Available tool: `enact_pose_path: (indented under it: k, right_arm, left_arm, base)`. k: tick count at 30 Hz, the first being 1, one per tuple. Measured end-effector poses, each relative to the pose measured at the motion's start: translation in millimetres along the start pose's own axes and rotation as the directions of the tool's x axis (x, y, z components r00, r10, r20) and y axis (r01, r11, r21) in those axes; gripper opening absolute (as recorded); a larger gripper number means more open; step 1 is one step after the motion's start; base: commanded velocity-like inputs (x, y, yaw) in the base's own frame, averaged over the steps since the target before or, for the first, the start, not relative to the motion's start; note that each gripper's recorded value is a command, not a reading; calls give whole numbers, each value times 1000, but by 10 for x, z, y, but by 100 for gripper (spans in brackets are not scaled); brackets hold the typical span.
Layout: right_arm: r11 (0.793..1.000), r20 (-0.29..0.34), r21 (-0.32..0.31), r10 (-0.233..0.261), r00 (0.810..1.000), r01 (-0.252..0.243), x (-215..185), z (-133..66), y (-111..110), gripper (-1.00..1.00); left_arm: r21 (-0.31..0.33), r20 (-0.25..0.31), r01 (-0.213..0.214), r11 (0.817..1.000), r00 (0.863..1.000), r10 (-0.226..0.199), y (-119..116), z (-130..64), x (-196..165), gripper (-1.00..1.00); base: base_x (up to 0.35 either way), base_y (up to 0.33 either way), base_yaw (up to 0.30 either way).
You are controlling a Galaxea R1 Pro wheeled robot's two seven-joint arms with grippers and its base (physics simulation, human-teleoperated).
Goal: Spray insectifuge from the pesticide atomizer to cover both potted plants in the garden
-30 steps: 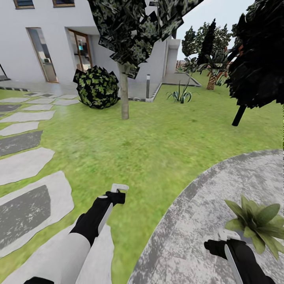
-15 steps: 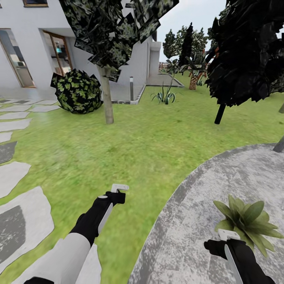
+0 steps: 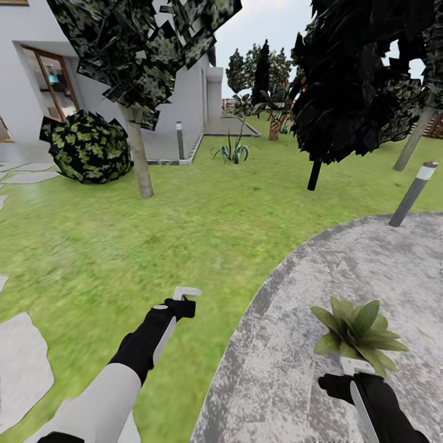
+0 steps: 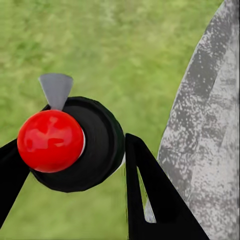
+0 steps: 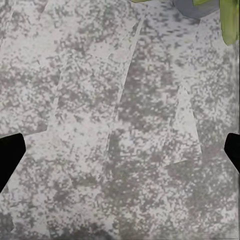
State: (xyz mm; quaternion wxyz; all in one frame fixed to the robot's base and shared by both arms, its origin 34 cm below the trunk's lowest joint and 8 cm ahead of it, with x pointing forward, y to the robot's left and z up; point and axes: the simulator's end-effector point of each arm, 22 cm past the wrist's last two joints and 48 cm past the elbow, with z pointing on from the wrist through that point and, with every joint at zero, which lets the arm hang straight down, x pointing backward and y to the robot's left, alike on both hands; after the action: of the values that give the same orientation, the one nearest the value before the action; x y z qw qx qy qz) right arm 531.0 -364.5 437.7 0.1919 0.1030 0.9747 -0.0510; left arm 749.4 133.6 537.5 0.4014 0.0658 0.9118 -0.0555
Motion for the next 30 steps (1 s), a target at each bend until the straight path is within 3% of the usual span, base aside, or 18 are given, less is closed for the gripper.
enact_pose_path:
  k: [12,20,30]
  right_arm:
    - [1000,7,-1,1,1000,-1,-22,-21,1,100]
    - [1000,8,-2,2,1000,-2,-28,-28,3,100]
    - [1000,17,-4,3,1000,-3,-58,-57,5,100]
  left_arm:
    - [-1,7,-1,1000,1000,1,-1,-25,-35,-100]
    - [-1,8,-1,1000,1000,1,-1,-32,-44,-100]
    - [-1,17,-3,1000,1000,3,-3,-65,-91,-100]
  base:
    - [31,-3,-240]
    - [268,-111,-51]
    - [299,-132,-177]
